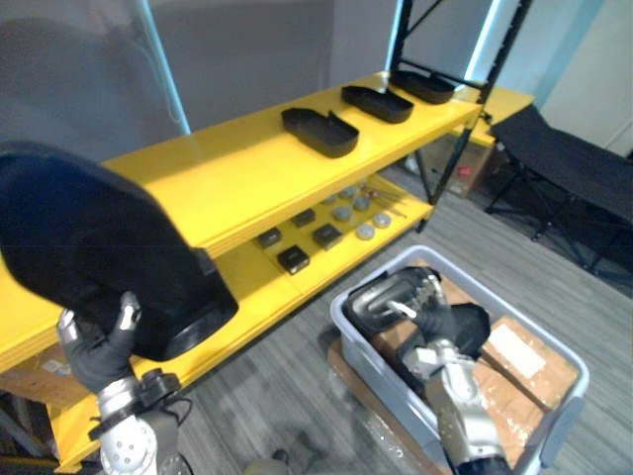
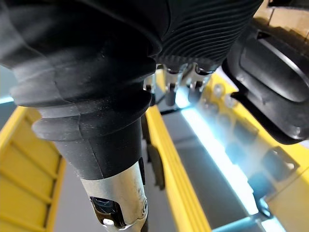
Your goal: Walk over and take plastic housings, then place them on the shelf
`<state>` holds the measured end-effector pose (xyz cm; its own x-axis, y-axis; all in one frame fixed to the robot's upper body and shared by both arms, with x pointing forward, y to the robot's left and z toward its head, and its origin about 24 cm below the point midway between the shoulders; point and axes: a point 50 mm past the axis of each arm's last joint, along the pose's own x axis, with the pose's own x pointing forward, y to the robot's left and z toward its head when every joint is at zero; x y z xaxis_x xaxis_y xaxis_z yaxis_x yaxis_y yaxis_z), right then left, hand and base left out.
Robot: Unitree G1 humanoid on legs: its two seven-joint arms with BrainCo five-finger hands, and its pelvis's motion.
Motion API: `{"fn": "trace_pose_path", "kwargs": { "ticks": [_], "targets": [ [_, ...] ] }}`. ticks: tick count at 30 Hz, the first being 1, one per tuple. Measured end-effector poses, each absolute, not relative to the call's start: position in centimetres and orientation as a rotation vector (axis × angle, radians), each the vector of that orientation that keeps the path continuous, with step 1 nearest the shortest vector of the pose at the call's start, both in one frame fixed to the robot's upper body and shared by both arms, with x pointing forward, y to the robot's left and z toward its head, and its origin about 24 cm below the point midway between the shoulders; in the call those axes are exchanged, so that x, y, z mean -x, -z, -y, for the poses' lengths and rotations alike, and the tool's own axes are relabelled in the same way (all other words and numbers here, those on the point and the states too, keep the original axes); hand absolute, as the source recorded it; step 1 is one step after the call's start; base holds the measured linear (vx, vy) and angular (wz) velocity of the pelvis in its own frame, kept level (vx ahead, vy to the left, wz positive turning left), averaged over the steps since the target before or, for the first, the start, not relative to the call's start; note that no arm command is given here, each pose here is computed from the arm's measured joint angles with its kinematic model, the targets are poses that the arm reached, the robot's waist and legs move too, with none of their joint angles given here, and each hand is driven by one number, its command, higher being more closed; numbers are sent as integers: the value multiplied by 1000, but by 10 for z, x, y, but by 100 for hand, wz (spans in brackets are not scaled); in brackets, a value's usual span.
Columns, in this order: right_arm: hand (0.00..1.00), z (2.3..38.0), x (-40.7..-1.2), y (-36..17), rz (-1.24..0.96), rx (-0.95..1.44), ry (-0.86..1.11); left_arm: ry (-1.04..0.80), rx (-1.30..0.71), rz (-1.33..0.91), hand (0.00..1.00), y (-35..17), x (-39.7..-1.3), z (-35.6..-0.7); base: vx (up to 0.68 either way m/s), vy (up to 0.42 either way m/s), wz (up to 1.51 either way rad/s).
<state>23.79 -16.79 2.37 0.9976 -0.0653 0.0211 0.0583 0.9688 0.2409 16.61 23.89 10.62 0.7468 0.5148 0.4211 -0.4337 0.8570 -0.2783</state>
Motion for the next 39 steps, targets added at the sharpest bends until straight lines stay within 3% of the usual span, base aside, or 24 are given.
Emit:
{"fn": "trace_pose_path", "kwargs": {
  "ticks": [6, 13, 20, 32, 39],
  "targets": [
    [0, 171, -243, -34, 82, -237, 29, -517, 201, 453, 100, -94, -169, -234, -93, -110, 12],
    [0, 206, -216, -23, 54, -178, 143, -472, 237, 406, 100, -83, -171, -224, -137, -51, 47],
    [0, 186, -218, -29, 150, -250, 97, -479, 228, 405, 100, -83, -170, -227, 34, 46, 0],
    [0, 186, -223, -37, 214, -240, 36, -413, 117, 479, 100, -100, -180, -231, 161, 100, 33],
    [0, 223, -199, -49, 278, -214, 139, -428, 193, 516, 100, -107, -208, -225, 233, -29, 94]
  ]
}}
